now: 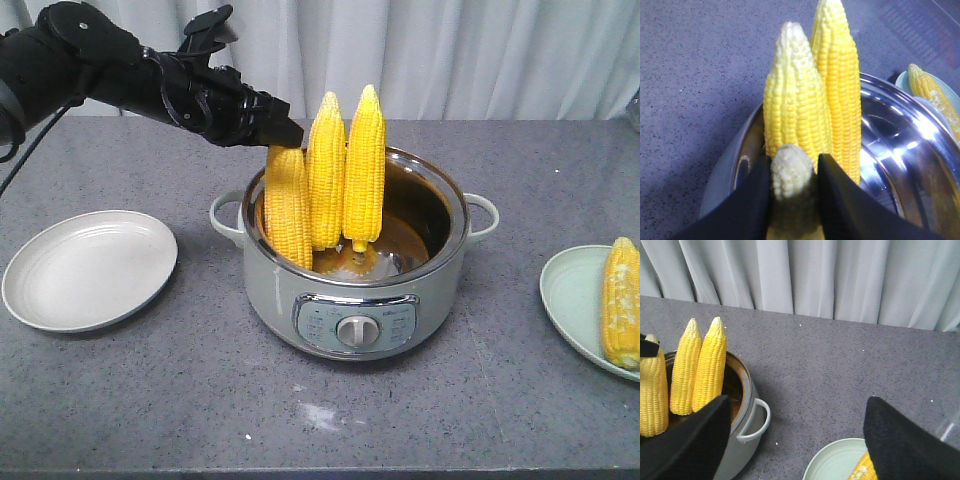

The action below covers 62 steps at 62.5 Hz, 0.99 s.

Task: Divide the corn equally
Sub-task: 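Lift the corn cob and carry it over the cream plate with left gripper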

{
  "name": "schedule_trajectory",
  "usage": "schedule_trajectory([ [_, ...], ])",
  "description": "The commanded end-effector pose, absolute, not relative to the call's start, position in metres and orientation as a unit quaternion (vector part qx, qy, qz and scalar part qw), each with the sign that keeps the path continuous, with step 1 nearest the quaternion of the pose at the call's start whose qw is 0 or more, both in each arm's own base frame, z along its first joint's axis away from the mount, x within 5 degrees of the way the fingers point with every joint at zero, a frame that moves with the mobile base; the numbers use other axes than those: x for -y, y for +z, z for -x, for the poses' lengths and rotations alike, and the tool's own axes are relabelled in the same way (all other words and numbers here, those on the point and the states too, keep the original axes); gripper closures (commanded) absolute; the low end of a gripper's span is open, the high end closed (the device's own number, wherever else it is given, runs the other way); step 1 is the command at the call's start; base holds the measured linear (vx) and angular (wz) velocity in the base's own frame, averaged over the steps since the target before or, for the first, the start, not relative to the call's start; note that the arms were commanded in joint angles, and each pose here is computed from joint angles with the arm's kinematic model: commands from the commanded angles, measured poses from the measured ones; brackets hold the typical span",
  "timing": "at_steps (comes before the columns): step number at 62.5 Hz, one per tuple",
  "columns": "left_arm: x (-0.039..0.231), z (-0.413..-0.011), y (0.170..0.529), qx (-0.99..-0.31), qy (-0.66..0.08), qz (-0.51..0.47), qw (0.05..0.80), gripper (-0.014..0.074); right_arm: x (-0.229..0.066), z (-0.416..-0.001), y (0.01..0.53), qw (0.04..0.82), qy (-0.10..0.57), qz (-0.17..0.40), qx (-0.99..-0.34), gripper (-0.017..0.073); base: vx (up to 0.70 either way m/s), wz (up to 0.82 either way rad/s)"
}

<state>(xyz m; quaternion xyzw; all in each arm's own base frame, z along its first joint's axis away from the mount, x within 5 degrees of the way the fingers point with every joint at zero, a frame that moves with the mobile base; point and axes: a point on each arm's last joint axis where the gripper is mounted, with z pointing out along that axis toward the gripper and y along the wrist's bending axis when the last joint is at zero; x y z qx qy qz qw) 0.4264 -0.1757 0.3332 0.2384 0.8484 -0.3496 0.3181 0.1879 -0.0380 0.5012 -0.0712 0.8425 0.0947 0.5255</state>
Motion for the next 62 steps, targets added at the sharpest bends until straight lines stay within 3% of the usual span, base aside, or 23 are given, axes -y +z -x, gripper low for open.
schedule_trajectory([
  [1,0.172,-0.402,0.399,-0.804,-0.378,-0.236,0.394,0.0602,0.035,-0.185,0.514,0.561,0.095,0.067,-0.82,0.0032,0.0,0.0],
  [21,0.134,-0.331,0.528,-0.714,-0.36,-0.258,0.542,0.0602,0.035,-0.185,0.513,0.556,0.098,0.069,-0.822,0.0032,0.0,0.0],
  [30,0.094,-0.298,0.561,-0.728,-0.249,-0.238,0.593,0.0602,0.034,-0.184,0.513,0.554,0.105,0.062,-0.823,0.0032,0.0,0.0],
  [45,0.042,-0.315,0.528,-0.847,-0.015,-0.124,0.517,0.0602,0.034,-0.184,0.513,0.555,0.109,0.059,-0.823,0.0032,0.0,0.0],
  [62,0.042,-0.367,0.423,-0.924,0.01,-0.111,0.365,0.0602,0.033,-0.184,0.513,0.553,0.115,0.061,-0.823,0.0032,0.0,0.0],
])
